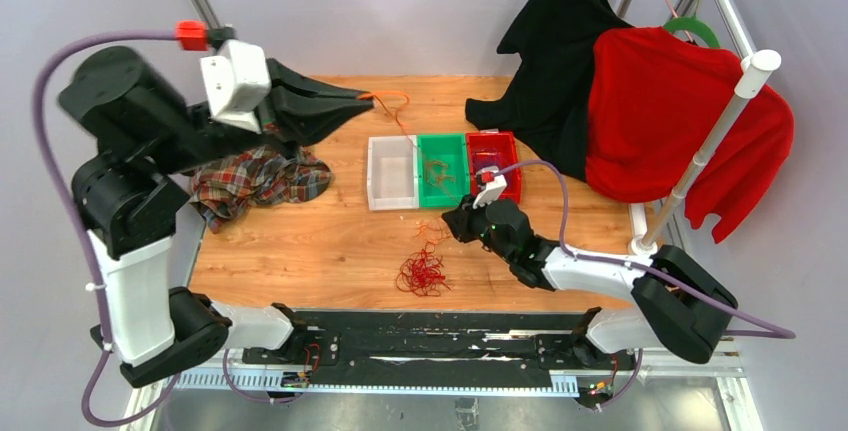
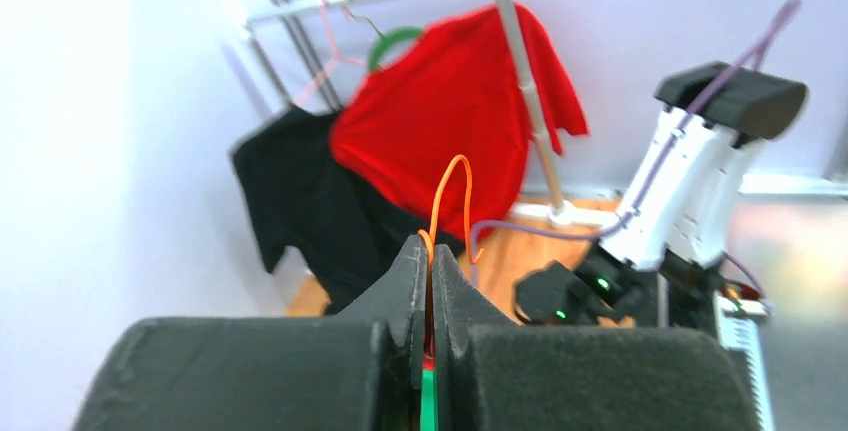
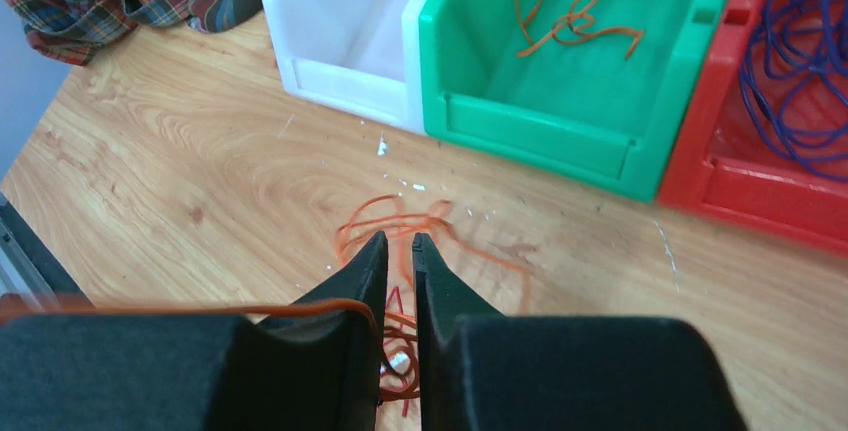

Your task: Untangle the cables

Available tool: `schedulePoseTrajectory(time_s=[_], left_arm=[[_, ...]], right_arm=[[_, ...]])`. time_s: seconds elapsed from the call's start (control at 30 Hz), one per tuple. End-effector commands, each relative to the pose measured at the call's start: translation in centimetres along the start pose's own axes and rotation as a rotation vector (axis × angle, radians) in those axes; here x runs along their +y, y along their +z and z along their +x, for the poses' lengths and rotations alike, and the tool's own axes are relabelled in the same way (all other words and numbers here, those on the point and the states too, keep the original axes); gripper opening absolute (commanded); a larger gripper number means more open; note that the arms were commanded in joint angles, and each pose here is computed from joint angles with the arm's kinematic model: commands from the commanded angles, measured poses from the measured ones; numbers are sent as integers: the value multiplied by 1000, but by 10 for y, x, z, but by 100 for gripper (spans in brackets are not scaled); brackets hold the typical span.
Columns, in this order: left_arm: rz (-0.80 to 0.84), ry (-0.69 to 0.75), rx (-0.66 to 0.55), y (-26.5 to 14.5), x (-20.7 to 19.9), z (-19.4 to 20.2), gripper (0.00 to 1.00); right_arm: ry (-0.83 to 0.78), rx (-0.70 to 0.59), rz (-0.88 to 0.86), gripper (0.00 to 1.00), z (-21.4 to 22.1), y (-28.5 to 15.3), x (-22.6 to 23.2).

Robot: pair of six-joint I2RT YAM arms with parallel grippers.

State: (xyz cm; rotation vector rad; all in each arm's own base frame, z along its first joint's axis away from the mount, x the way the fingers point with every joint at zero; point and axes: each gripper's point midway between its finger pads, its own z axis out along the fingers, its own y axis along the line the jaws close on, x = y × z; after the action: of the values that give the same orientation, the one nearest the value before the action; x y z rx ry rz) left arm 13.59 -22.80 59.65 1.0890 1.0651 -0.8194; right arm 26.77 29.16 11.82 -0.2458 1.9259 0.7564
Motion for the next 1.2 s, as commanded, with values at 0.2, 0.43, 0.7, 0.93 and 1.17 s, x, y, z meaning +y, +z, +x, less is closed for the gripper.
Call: schedulePoseTrajectory(time_s=[0.2,0.43,0.7,0.93,1.17], left_arm=[[-383,262,-370,-43,53,-117,0],[-505,319,-473,-54,74,-150,1],[-523,313,-415,-37,88,-129,0],[-542,306,-271,-13,106,-76,0],[-524,271,-150,14,117,-18,0]], right_arm=[[0,66,57,17,42,-31,-27],[-11,87,59,22,60,-38,-33],[-5,83,79,21,59,-41,-36],[-35,4,67,21,14,-50,-22],[-51,-85,106,23,-20,-58,-22]])
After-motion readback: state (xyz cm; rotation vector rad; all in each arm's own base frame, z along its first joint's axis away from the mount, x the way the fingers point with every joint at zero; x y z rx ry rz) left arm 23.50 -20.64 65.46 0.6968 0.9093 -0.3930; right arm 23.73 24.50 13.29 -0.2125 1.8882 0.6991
